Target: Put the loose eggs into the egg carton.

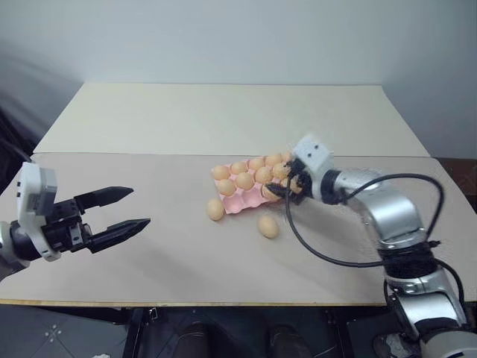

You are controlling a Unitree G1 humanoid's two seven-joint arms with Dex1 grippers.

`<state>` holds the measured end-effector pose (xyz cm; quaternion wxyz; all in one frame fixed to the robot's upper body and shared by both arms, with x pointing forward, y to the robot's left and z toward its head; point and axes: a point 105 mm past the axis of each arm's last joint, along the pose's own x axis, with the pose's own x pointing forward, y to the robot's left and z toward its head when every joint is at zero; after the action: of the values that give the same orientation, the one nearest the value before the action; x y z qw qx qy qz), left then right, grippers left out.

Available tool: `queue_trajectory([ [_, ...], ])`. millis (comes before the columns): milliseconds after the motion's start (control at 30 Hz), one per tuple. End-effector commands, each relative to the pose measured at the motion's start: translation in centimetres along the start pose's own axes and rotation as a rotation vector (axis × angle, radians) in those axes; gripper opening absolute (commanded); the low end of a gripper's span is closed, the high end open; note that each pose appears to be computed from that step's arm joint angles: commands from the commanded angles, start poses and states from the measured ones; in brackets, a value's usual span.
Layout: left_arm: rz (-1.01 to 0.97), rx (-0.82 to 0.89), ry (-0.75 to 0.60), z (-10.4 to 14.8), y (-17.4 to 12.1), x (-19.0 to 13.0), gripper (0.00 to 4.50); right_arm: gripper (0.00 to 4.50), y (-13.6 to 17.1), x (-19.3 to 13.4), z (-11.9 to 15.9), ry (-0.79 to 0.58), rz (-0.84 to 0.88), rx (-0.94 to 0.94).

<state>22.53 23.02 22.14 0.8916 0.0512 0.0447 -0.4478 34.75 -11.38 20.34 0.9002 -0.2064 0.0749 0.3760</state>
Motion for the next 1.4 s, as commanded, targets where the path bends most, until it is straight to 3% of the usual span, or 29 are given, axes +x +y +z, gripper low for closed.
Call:
queue_trajectory([
  [33,0.030,0.030,-0.003,0.6,0.4,-0.9,4.50,4.47,-1.0,-4.3,0.8,-0.075,0.018,0.013],
  [200,0.059,0.016,0.019,-0.1,1.0,-1.9,4.50,4.47,-1.6,-9.8,-1.3,-0.097,0.082,-0.031],
  [300,0.060,0.011,0.022,-0.4,1.1,-2.0,4.50,4.47,-1.9,-11.3,-2.6,-0.061,0.094,-0.040],
  [533,0.021,-0.017,0.027,-1.2,0.7,0.8,4.50,4.47,-1.7,-10.1,-2.7,-0.059,0.079,-0.048],
  [700,0.084,0.039,0.155,-4.0,1.2,5.6,4.50,4.47,-1.7,-9.8,-2.5,-0.065,0.077,-0.046],
  [900,0.113,0.022,0.172,-6.5,1.6,11.2,4.50,4.47,-1.3,-9.3,-2.0,-0.087,0.077,-0.045],
  [1100,0.135,0.058,0.236,-8.1,2.8,13.6,4.50,4.47,-0.9,-9.5,-1.4,-0.107,0.070,-0.044],
  [1400,0.037,0.014,0.182,-8.2,2.2,16.7,4.50,4.47,-0.7,-9.9,-0.9,-0.116,0.048,-0.040],
])
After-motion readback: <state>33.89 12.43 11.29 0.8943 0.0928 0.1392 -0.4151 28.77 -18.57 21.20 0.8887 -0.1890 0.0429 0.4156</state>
